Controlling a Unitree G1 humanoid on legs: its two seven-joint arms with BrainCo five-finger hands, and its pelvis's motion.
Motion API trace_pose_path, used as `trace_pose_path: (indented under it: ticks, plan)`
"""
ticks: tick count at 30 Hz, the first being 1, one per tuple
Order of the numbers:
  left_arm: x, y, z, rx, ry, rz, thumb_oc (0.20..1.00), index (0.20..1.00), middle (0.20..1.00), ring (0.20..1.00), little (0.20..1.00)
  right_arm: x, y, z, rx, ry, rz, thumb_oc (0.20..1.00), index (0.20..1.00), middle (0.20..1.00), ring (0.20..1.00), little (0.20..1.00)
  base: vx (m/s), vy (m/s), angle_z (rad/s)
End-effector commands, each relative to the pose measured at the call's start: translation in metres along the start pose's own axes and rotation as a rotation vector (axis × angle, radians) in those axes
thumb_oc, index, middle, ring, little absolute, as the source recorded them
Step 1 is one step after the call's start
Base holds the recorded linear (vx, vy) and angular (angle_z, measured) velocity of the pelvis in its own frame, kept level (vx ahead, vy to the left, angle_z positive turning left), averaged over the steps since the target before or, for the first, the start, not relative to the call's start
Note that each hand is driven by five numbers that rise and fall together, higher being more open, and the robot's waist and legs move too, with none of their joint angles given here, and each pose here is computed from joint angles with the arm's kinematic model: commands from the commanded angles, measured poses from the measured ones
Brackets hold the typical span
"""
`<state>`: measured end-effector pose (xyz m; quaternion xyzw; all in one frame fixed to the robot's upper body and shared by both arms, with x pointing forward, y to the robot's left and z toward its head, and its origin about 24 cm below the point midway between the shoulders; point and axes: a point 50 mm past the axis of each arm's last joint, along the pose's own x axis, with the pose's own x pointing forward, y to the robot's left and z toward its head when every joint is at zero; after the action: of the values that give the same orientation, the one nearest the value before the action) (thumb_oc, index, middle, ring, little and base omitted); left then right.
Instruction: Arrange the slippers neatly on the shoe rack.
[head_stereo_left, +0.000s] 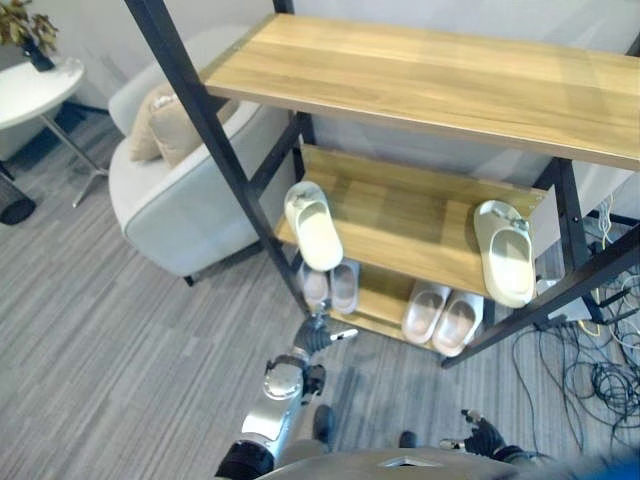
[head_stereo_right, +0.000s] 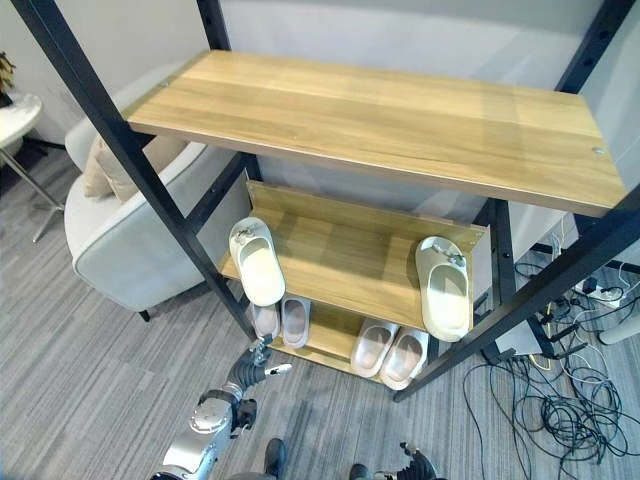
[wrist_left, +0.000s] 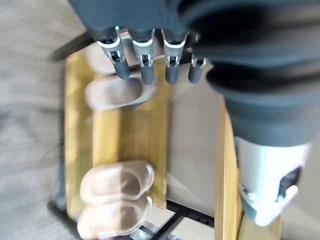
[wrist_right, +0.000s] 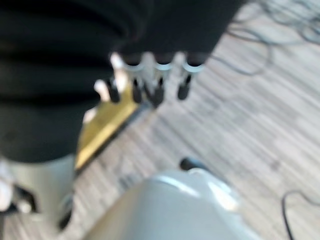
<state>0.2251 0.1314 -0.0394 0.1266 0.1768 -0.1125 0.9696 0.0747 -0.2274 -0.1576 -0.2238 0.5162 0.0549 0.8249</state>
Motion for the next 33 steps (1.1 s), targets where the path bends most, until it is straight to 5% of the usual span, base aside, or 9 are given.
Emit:
trace_pose_path:
  ticks: [1, 10, 33]
  plan:
    - [0.009, 0.007, 0.054, 0.138, -0.219, 0.044, 1.000, 1.000, 1.000, 1.000, 1.000, -0.002, -0.001, -0.010, 0.020, 0.035, -0.011, 1.000, 1.000, 1.000, 1.000, 1.000, 0.04, -0.088, -0.01]
    - [0.026, 0.027, 0.083, 0.377, -0.283, 0.105, 1.000, 1.000, 1.000, 1.000, 1.000, -0.006, 0.005, -0.029, 0.106, 0.117, -0.020, 1.000, 1.000, 1.000, 1.000, 1.000, 0.04, -0.060, -0.03]
    - [0.062, 0.097, 0.148, 0.513, -0.331, 0.441, 1.000, 1.000, 1.000, 1.000, 1.000, -0.001, -0.001, -0.014, 0.218, 0.088, -0.084, 1.000, 1.000, 1.000, 1.000, 1.000, 0.01, -0.015, -0.03]
